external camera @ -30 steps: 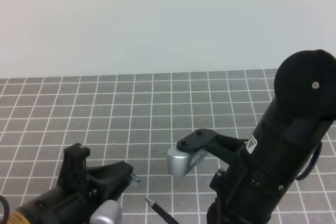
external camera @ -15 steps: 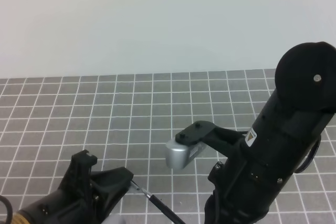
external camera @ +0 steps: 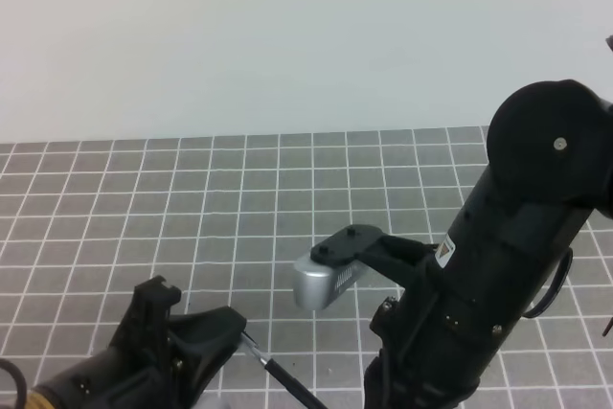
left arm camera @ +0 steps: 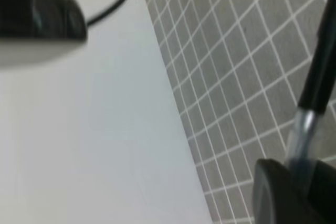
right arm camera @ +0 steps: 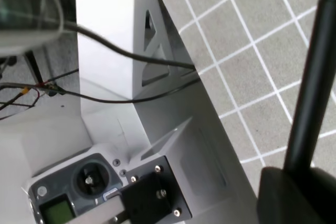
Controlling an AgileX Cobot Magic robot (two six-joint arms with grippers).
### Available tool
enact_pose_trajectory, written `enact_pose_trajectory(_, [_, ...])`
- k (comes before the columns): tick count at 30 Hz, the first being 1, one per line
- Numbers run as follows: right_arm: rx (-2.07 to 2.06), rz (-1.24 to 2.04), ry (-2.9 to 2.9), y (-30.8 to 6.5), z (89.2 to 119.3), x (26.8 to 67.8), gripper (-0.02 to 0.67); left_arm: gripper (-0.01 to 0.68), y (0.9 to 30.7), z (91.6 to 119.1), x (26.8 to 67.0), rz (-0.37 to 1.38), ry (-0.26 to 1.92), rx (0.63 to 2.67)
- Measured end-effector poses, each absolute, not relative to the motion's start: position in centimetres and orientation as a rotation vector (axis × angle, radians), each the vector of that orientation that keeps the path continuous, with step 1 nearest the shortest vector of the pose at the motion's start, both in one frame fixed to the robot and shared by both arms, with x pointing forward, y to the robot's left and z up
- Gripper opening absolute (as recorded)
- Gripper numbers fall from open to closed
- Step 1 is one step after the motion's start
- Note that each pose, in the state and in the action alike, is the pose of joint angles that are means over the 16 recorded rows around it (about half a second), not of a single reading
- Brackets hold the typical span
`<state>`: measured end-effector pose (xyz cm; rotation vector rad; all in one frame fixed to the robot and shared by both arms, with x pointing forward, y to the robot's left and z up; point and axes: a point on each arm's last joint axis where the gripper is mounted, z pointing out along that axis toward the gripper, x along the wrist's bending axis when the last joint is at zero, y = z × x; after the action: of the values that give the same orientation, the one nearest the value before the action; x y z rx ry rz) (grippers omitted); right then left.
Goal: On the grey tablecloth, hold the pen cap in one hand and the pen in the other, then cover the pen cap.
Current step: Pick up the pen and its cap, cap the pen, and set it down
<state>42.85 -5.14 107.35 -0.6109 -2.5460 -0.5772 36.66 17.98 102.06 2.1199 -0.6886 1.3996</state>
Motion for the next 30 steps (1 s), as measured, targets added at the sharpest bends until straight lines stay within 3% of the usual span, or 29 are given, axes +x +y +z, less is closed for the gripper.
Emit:
enact_pose_trajectory(16, [-0.643, -0.628, -2.537, -4.8, 107.4, 43.1, -0.003, 0.001, 16.3, 101.1, 35.7, 1.311, -0.853, 2.102])
enact_pose_trajectory(30, [-0.692, -0.726, -2.521, -4.3, 107.7, 43.5, -0.003, 0.001, 15.9, 100.7, 35.6, 1.226, -0.739, 2.126])
